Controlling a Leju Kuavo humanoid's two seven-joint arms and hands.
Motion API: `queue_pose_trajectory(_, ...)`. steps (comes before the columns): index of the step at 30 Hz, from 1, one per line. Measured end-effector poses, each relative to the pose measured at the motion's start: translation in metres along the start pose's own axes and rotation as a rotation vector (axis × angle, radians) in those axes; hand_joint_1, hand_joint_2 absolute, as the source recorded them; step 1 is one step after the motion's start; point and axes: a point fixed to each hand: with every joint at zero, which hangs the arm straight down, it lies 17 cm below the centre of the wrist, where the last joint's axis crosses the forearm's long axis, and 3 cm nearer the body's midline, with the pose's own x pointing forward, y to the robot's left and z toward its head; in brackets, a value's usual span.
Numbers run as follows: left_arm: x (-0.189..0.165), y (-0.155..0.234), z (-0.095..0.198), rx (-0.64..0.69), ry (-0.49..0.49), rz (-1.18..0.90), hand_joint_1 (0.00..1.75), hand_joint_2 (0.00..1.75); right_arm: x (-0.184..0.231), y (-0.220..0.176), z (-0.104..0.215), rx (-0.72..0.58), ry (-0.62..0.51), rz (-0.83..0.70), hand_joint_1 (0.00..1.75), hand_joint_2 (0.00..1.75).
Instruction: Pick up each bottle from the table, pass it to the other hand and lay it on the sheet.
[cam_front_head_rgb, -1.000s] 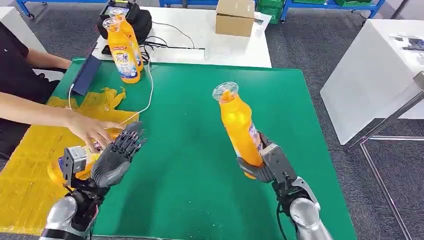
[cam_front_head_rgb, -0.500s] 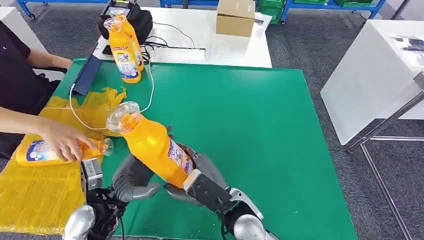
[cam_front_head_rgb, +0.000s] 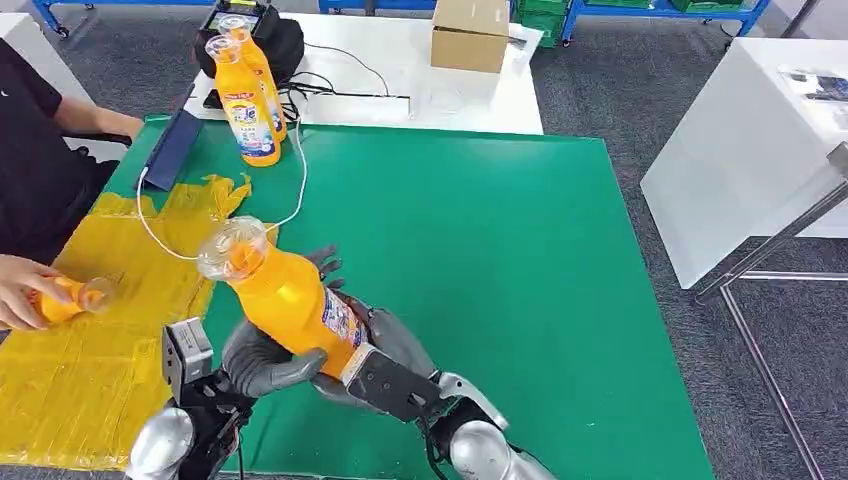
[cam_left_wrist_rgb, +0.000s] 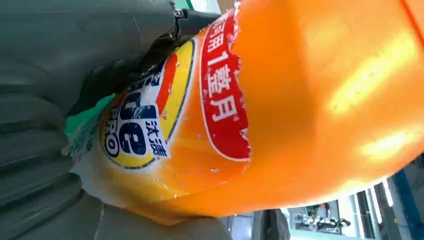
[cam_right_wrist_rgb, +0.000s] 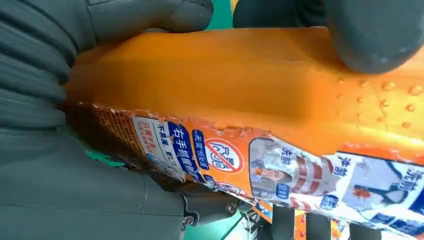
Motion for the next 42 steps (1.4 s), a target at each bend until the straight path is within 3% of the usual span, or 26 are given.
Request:
queue_pose_trajectory(26,0.0,0.0,0.0,-0.005,-0.016,-0.079,1.75,1.75,-0.002,0.002,0.002,-0.002,0.004,0.011,1.75,1.75)
queue_pose_trajectory(27,0.0,0.0,0.001,-0.003,-0.017,-0.083,1.75,1.75,-0.002,0.002,0.002,-0.003,0.004,0.012,1.38,1.75)
queue_pose_trajectory(28,-0.001,0.0,0.0,0.001,-0.02,-0.115,1.75,1.75,-0.004,0.001,0.003,-0.017,0.005,0.019,0.0,1.75)
queue_pose_trajectory(29,-0.004,0.012,-0.004,0.05,-0.025,-0.495,1.75,1.75,-0.006,-0.004,0.01,-0.065,0.03,0.045,0.0,1.75)
queue_pose_trajectory(32,0.005,0.062,-0.006,0.176,0.002,-1.052,1.75,1.75,-0.01,-0.013,0.025,-0.108,0.052,0.034,0.0,1.75)
queue_pose_trajectory(36,-0.001,0.123,0.012,0.233,0.114,-1.47,1.75,1.75,-0.004,-0.037,0.042,-0.16,0.024,0.029,0.0,1.75)
queue_pose_trajectory(39,-0.021,0.176,0.042,0.221,0.286,-1.74,1.75,1.75,-0.001,-0.056,0.055,-0.188,-0.002,0.03,0.0,1.75)
queue_pose_trajectory(42,-0.047,0.221,0.077,0.181,0.458,-1.842,1.75,1.75,0.004,-0.069,0.063,-0.199,-0.02,0.04,0.0,1.75)
